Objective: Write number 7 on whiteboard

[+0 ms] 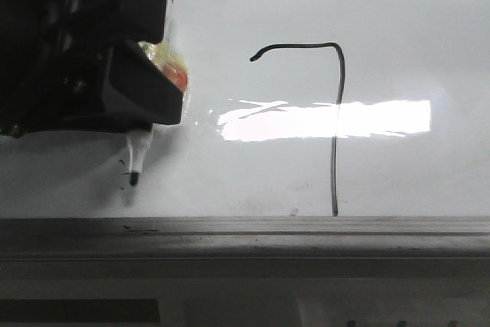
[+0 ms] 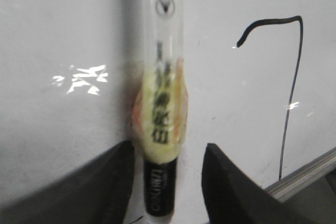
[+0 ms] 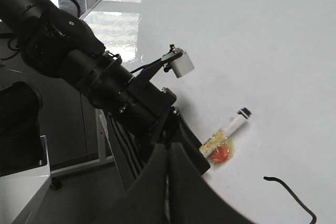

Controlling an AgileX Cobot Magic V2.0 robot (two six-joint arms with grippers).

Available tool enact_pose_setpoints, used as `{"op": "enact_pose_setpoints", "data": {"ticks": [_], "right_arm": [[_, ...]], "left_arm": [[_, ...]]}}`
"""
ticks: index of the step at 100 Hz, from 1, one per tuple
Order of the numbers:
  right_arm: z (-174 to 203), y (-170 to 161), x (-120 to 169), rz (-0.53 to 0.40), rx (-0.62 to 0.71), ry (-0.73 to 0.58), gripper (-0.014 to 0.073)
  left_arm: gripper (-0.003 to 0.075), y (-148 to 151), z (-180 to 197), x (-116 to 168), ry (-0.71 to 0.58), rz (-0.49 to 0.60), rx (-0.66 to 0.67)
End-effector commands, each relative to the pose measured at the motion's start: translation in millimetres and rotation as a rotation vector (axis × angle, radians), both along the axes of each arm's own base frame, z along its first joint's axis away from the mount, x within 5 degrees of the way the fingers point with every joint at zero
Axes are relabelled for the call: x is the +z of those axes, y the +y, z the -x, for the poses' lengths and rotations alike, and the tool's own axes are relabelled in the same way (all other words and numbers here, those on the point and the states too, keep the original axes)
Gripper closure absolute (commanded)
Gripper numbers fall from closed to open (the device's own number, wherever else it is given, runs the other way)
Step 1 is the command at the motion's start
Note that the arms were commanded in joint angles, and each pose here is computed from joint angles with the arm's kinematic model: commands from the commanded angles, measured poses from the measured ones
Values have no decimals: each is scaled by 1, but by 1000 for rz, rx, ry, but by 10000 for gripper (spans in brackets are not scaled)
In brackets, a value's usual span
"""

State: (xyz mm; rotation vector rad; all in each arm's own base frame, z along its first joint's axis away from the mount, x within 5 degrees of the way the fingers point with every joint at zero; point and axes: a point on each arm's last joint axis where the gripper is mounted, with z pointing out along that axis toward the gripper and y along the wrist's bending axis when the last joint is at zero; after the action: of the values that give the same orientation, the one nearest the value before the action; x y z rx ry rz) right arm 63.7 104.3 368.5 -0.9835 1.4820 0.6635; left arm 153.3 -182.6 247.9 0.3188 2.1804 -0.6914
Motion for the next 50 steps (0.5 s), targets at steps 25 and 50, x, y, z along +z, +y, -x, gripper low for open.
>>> {"op": "enact_pose_setpoints", "data": {"ticks": [25,50], "right_arm": [[-2,-1,16,-84,-22,-63,655],[-1,-3,17,-90,-21,-67,655]], "left_arm": [[267,11,-10,2,-45,-65,134],[142,8,0,26,-73,65,31]]}}
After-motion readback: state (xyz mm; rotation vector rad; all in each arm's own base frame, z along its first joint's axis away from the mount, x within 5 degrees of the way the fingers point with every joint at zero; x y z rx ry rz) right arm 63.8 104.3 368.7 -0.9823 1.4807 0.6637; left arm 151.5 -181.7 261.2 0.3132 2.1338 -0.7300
